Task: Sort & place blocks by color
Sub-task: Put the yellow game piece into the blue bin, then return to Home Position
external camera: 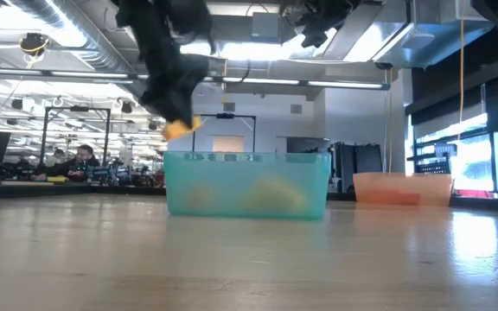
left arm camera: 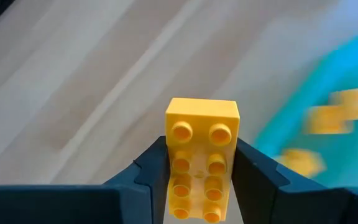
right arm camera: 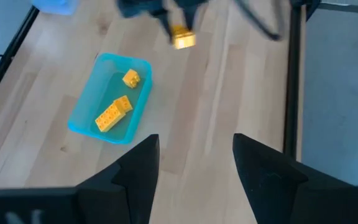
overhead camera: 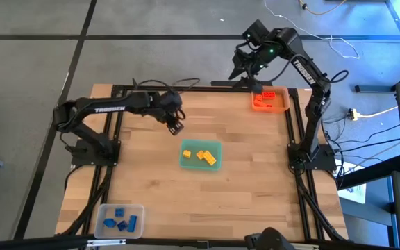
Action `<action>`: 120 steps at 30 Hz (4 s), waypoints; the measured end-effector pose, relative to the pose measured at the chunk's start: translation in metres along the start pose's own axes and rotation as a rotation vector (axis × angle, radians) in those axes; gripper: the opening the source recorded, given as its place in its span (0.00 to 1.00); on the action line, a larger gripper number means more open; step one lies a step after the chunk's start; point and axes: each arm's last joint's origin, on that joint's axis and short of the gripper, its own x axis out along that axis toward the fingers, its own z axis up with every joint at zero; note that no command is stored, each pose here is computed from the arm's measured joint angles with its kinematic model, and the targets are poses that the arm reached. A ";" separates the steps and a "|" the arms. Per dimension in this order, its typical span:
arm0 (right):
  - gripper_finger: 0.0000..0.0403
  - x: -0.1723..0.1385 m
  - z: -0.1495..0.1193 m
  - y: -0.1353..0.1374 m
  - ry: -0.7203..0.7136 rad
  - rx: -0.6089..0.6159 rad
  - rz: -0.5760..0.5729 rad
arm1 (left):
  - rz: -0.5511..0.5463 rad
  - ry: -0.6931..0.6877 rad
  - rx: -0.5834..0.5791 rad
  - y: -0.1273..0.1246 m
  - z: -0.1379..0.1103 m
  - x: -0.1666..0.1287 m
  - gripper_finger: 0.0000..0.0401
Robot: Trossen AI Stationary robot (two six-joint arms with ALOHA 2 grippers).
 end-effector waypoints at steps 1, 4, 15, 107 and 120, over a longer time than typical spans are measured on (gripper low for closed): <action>0.51 -0.003 -0.001 0.001 -0.004 0.002 -0.006 | -0.032 -0.031 0.017 -0.007 0.001 -0.003 0.32; 0.51 -0.012 -0.003 0.001 -0.013 0.044 -0.028 | -0.121 -0.111 0.069 -0.029 0.002 -0.007 0.32; 0.51 -0.022 -0.010 -0.004 -0.021 0.083 -0.060 | -0.333 -0.147 0.292 -0.091 -0.013 0.010 0.32; 0.03 -0.134 -0.009 0.157 -0.255 0.056 -0.214 | 0.149 -0.502 0.327 0.020 -0.029 -0.223 0.00; 0.00 -0.110 -0.056 0.192 -0.323 0.194 -0.241 | 0.102 -0.743 0.213 0.072 -0.120 -0.279 0.00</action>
